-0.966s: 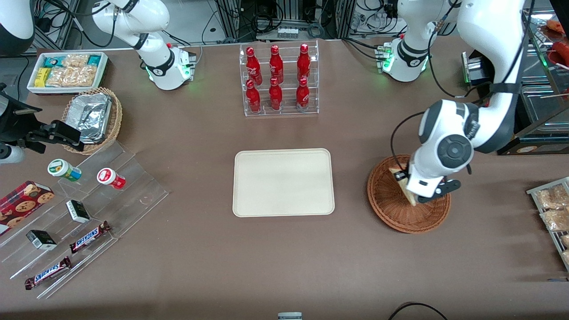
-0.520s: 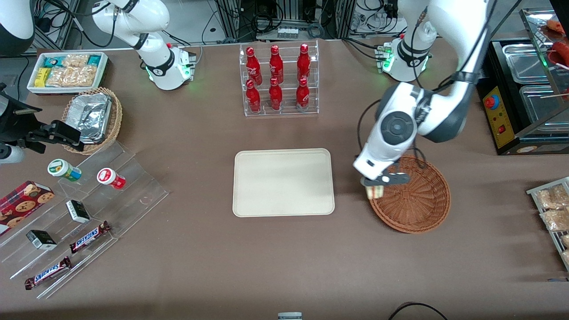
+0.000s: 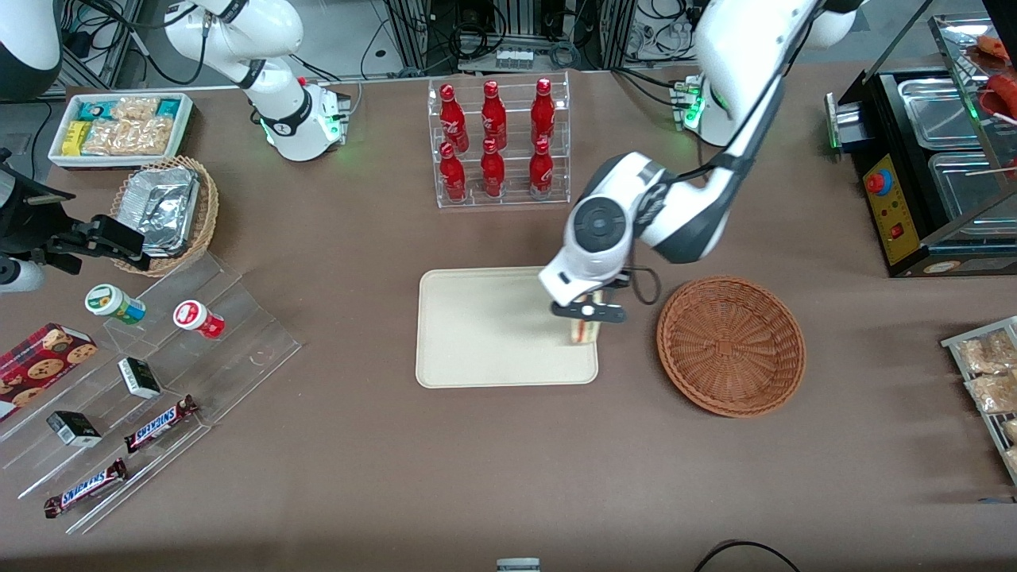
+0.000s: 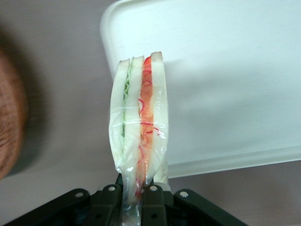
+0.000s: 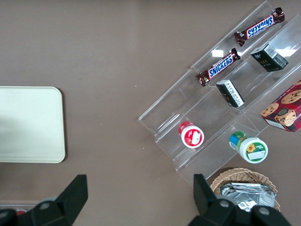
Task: Place sandwich from basket to tray
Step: 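Lift the sandwich with the left gripper and carry it over the white tray, then lower the sandwich onto the tray and open the left gripper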
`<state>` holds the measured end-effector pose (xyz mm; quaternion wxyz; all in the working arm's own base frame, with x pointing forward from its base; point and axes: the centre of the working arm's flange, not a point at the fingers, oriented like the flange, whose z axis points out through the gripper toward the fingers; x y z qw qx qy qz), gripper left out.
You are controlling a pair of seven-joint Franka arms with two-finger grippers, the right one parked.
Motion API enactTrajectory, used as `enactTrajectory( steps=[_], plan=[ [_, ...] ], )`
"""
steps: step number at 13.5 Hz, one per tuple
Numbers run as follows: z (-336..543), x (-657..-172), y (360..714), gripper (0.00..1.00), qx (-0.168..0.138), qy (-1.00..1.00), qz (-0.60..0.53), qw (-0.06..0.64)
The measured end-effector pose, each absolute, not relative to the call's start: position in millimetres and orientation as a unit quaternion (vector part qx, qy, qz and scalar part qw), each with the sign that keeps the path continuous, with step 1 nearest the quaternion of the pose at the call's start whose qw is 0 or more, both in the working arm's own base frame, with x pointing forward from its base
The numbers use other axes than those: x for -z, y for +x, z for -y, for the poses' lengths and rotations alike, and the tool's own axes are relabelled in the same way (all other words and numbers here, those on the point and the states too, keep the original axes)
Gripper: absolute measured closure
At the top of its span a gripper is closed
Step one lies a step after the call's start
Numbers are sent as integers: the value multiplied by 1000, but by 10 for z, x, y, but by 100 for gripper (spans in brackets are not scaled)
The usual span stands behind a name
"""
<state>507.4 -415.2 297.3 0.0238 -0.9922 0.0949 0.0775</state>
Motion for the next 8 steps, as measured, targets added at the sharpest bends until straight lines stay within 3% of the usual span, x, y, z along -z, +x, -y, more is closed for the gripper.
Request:
enactTrajectory(
  steps=[4,8],
  plan=[
    [4545,-2702,4913,85,-74,-992,-98,17],
    [4663,-2552,4989,85,-75,-993,-87,14]
  ],
)
